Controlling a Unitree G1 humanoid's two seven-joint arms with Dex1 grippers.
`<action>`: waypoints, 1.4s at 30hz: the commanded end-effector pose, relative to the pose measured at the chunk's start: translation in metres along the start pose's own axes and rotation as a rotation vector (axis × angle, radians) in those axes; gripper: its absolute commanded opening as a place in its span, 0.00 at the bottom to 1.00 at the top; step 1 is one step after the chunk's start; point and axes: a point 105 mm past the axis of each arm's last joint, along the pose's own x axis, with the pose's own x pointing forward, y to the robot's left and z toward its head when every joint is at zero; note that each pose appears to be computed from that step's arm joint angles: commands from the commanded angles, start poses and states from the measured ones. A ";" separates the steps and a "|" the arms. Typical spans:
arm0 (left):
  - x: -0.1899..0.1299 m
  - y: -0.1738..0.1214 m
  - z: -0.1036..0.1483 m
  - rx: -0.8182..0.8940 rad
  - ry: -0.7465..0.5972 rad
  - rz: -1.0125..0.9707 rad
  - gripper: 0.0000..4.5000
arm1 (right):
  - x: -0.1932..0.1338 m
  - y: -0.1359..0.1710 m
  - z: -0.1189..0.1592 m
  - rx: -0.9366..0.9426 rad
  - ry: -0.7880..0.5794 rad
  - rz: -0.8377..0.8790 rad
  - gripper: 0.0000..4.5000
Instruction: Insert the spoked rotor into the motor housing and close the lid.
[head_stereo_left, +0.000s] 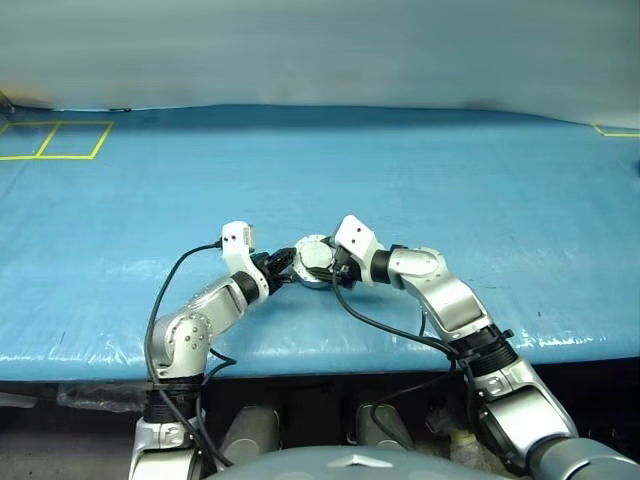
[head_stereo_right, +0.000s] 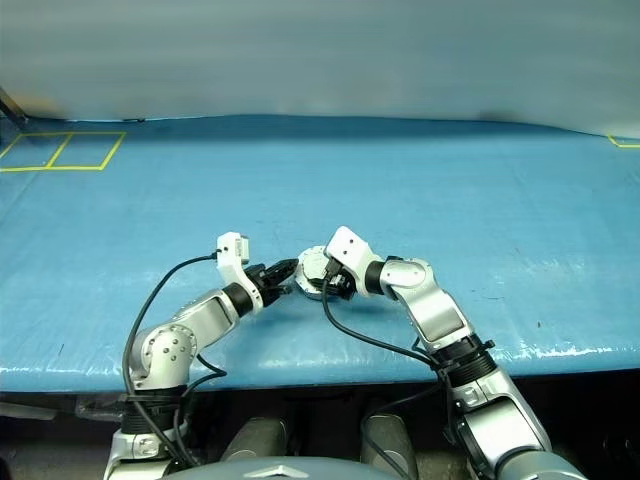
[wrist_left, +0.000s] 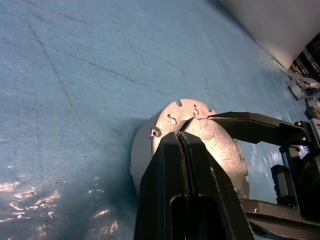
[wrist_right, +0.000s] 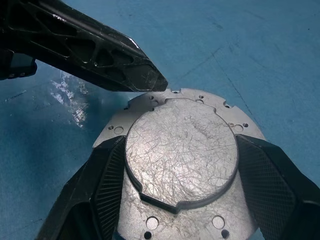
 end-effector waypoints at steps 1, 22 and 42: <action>0.004 -0.003 -0.005 0.018 0.025 0.004 0.01 | 0.000 0.004 -0.031 0.041 0.118 0.003 0.68; 0.007 -0.006 -0.017 0.016 0.063 0.016 0.00 | -0.001 0.004 -0.030 0.108 0.099 -0.026 0.84; 0.006 -0.006 -0.016 0.055 0.063 0.008 0.00 | -0.076 0.001 0.016 0.395 -0.157 -0.309 0.99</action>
